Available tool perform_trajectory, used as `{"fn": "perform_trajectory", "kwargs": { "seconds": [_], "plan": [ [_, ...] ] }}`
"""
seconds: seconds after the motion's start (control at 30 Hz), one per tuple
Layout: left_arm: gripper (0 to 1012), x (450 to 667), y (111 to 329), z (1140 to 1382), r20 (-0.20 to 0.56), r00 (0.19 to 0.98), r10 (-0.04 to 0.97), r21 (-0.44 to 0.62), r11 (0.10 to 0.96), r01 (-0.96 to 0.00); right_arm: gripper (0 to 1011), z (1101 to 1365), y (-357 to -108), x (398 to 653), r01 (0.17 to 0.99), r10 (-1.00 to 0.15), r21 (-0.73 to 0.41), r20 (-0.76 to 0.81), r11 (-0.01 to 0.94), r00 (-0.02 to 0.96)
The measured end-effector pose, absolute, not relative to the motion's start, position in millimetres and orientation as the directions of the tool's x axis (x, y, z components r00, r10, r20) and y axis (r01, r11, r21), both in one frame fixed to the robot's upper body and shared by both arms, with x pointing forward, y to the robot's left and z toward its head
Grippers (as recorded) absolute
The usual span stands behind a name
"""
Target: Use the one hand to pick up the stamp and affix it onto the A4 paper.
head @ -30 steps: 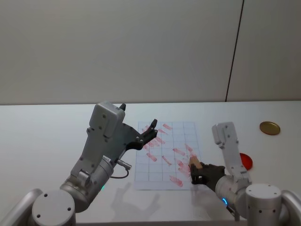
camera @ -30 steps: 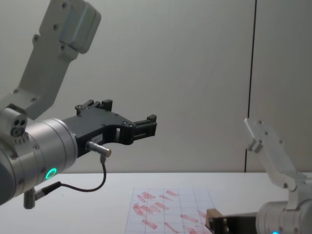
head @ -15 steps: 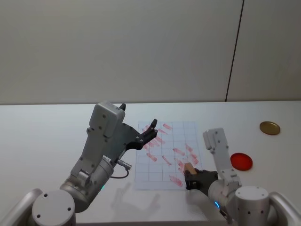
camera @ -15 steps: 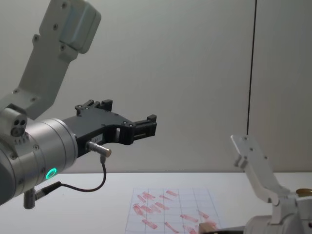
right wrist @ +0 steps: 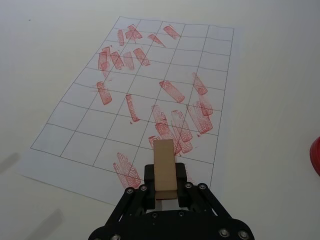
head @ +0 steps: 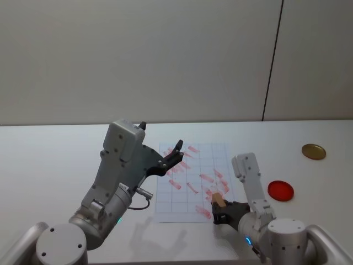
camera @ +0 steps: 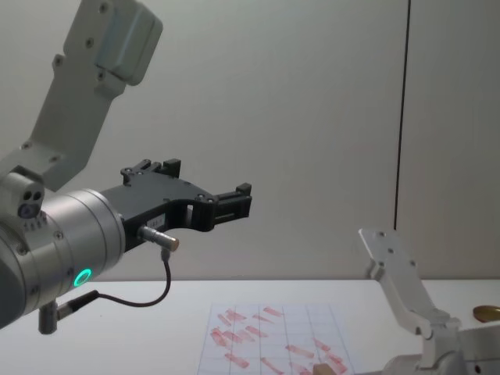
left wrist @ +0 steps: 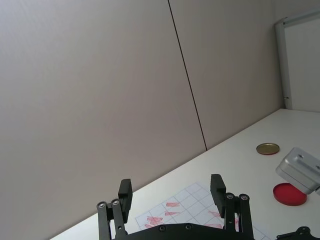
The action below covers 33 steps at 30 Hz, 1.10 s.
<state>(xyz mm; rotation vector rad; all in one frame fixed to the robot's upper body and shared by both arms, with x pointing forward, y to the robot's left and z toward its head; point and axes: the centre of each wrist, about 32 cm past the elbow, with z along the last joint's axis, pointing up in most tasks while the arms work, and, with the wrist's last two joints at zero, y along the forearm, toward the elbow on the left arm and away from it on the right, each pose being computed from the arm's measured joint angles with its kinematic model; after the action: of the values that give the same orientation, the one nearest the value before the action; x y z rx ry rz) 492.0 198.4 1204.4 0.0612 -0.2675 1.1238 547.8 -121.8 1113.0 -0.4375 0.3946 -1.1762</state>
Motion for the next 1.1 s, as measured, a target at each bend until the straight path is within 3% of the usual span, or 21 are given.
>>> {"fn": "perform_trajectory", "kwargs": {
  "seconds": [1.1],
  "plan": [
    [993, 492, 198, 1204, 0.242, 0.404, 0.882, -0.086, 0.434, -0.897, 219, 1104, -122, 547, 0.768, -0.945, -0.559, -0.098, 0.312, 0.313]
  ]
}}
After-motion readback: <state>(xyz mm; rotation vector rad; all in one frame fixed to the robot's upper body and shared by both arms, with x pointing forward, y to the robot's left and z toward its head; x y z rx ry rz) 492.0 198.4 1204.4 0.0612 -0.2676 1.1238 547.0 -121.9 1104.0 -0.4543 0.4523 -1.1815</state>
